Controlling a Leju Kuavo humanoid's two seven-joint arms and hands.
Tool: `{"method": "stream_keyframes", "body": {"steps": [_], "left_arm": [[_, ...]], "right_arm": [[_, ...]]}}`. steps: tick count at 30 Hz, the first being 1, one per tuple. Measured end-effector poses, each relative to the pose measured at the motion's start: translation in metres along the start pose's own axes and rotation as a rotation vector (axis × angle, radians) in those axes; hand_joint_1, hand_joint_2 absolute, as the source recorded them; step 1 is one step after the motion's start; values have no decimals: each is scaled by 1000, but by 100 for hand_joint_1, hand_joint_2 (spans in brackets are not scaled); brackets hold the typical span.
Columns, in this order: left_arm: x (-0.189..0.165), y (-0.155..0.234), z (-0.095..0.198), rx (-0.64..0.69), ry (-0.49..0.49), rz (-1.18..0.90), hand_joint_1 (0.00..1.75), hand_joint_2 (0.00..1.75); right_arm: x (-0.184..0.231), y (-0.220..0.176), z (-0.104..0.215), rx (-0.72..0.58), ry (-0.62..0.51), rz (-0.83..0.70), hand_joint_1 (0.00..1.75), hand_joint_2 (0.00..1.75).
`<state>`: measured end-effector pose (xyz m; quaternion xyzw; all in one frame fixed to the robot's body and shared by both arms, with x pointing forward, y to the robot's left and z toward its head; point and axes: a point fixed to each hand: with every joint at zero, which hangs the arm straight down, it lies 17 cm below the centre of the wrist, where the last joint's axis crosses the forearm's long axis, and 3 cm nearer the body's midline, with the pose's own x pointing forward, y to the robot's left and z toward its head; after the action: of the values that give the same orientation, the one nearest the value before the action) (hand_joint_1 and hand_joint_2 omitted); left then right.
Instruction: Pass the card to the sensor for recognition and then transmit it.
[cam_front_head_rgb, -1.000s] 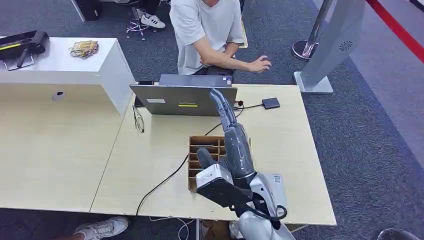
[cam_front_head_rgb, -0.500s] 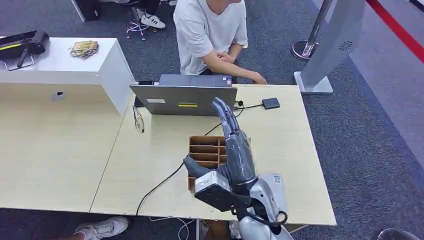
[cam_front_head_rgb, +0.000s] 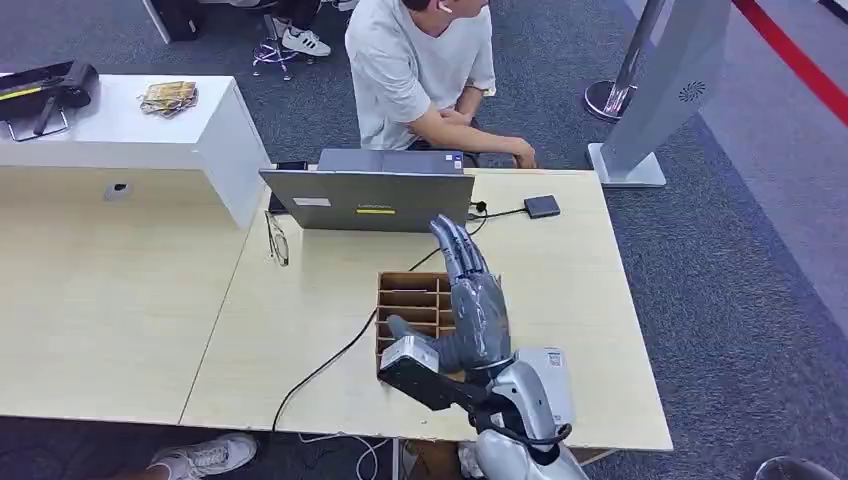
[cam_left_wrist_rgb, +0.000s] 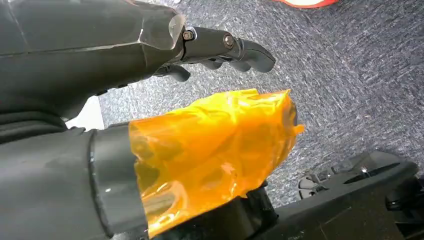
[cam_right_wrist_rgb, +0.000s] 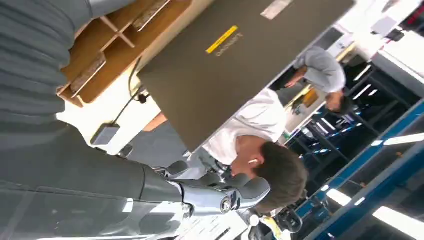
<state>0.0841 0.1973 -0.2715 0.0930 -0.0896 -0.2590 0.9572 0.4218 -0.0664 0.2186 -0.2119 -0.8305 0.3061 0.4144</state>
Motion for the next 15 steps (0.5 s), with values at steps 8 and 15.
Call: {"method": "stream_keyframes", "body": {"steps": [8, 15], "left_arm": [[0, 0, 0, -2, -1, -9, 0, 0], [-1, -2, 0, -13, 6, -17, 0, 0]], "right_arm": [[-22, 4, 1, 13, 48, 89, 0, 175], [-40, 7, 3, 21, 77, 198, 0, 175]]}}
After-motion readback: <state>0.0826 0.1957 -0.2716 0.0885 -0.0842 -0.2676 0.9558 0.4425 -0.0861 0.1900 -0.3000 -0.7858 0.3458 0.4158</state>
